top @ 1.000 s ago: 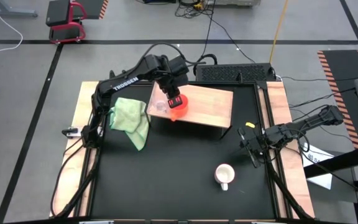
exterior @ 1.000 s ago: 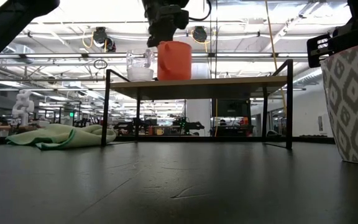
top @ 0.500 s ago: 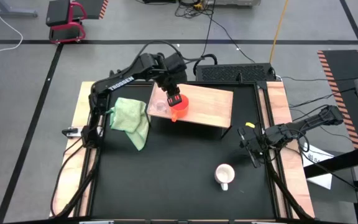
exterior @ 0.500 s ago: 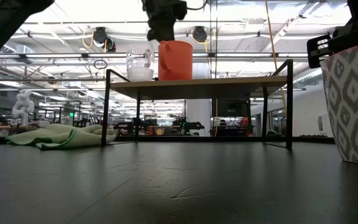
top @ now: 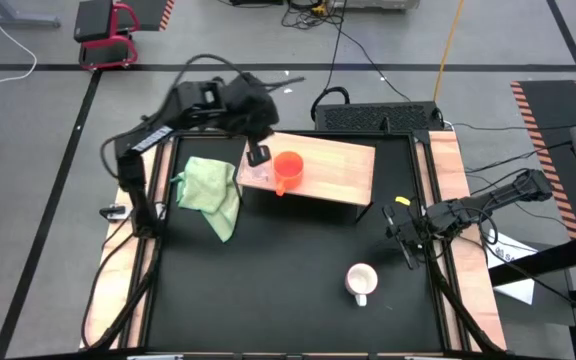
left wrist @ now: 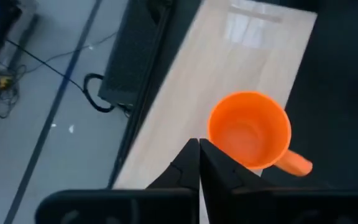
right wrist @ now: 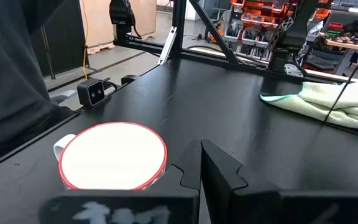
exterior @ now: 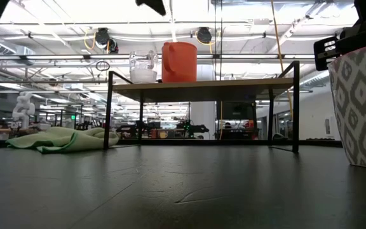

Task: Stack small to large cups/mugs on shelf
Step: Put the white mug on the shelf

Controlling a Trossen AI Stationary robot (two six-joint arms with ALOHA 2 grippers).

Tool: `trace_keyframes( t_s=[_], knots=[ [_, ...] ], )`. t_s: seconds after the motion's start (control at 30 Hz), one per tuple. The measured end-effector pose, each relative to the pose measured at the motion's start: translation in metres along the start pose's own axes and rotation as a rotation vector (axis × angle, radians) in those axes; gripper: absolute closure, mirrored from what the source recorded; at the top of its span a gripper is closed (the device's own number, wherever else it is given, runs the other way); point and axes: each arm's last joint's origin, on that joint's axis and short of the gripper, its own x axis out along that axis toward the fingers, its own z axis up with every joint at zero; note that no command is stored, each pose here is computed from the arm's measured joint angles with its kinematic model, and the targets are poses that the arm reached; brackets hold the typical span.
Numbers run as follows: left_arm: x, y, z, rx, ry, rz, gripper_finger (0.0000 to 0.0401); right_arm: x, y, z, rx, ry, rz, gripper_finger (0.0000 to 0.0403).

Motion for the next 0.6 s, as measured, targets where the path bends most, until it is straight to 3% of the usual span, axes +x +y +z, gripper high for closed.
trace_keyframes(
  t_s=[0.37, 0.6],
  knots=[
    [-0.061, 0.002, -0.013, -0.014, -0.143, 0.026, 0.04, 0.0, 0.0, 0.0, 0.009, 0.0, 0.0, 0.0403],
    [-0.074, 0.016, -0.036, -0.069, -0.138, 0.118, 0.04, 0.0, 0.0, 0.0, 0.027, 0.003, 0.001, 0.0403]
  ],
)
